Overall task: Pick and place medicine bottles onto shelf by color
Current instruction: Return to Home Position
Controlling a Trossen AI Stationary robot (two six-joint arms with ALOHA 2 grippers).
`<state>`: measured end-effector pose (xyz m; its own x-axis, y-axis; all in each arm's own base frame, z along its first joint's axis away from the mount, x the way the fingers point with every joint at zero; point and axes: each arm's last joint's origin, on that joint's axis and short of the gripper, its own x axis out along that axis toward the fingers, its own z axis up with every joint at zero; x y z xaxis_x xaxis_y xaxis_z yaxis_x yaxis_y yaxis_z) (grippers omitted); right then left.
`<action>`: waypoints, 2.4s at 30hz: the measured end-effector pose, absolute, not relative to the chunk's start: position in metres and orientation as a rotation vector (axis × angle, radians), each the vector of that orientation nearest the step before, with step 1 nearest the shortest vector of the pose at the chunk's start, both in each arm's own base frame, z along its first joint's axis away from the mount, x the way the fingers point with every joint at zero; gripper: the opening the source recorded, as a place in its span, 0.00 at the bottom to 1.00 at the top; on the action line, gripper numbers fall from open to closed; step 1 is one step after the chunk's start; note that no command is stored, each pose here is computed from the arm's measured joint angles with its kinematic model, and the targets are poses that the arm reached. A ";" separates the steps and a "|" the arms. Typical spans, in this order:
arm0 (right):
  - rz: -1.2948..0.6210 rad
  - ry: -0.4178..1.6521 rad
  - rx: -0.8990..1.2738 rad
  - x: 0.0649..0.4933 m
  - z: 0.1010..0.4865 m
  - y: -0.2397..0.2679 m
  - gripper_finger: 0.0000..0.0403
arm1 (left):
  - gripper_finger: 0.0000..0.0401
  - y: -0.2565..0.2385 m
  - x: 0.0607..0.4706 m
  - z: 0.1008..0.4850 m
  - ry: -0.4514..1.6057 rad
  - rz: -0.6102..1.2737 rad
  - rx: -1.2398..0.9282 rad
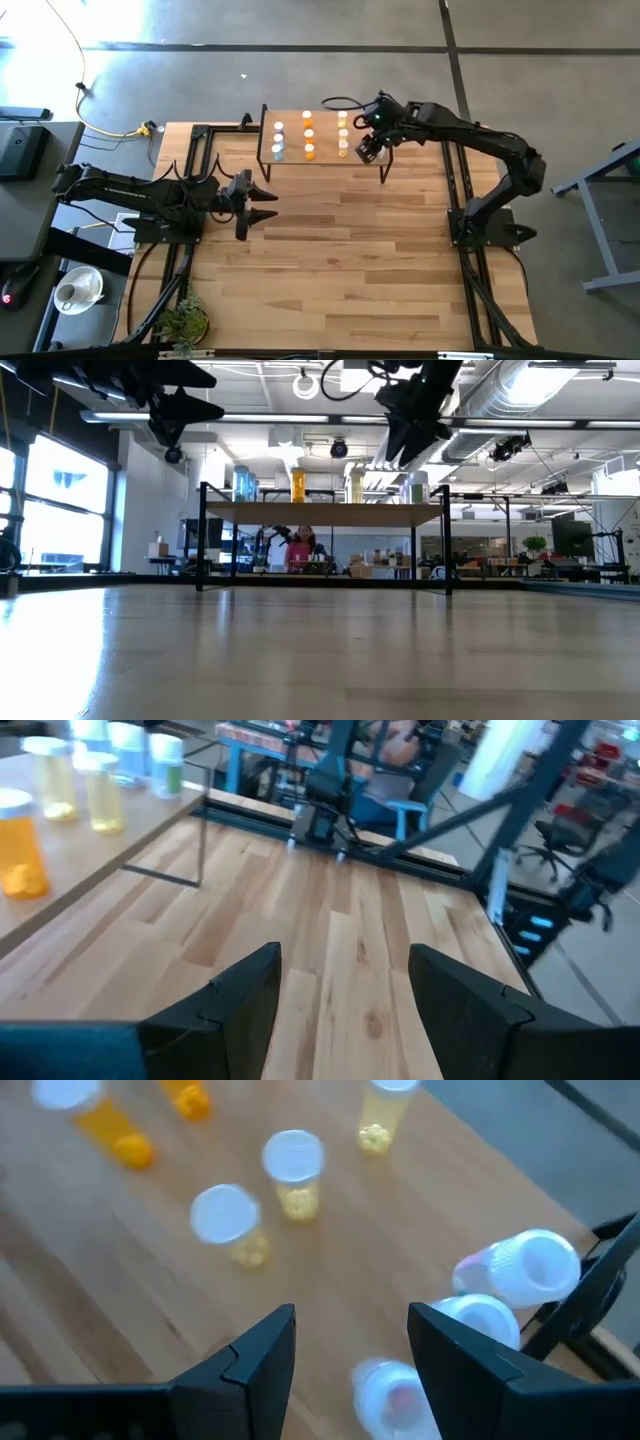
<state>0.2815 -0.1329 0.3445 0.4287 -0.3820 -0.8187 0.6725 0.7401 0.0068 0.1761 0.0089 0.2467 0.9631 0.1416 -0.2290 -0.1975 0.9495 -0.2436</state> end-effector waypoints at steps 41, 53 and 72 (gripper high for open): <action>-0.180 0.298 0.154 0.138 0.216 0.002 0.46 | 0.53 -0.005 0.105 0.189 -0.029 -0.007 -0.084; -0.270 0.176 0.134 0.099 0.202 -0.003 0.46 | 0.53 -0.004 0.098 0.181 -0.143 -0.010 -0.056; -0.285 0.124 0.152 0.090 0.171 -0.004 0.46 | 0.53 -0.003 0.097 0.180 -0.141 0.046 0.052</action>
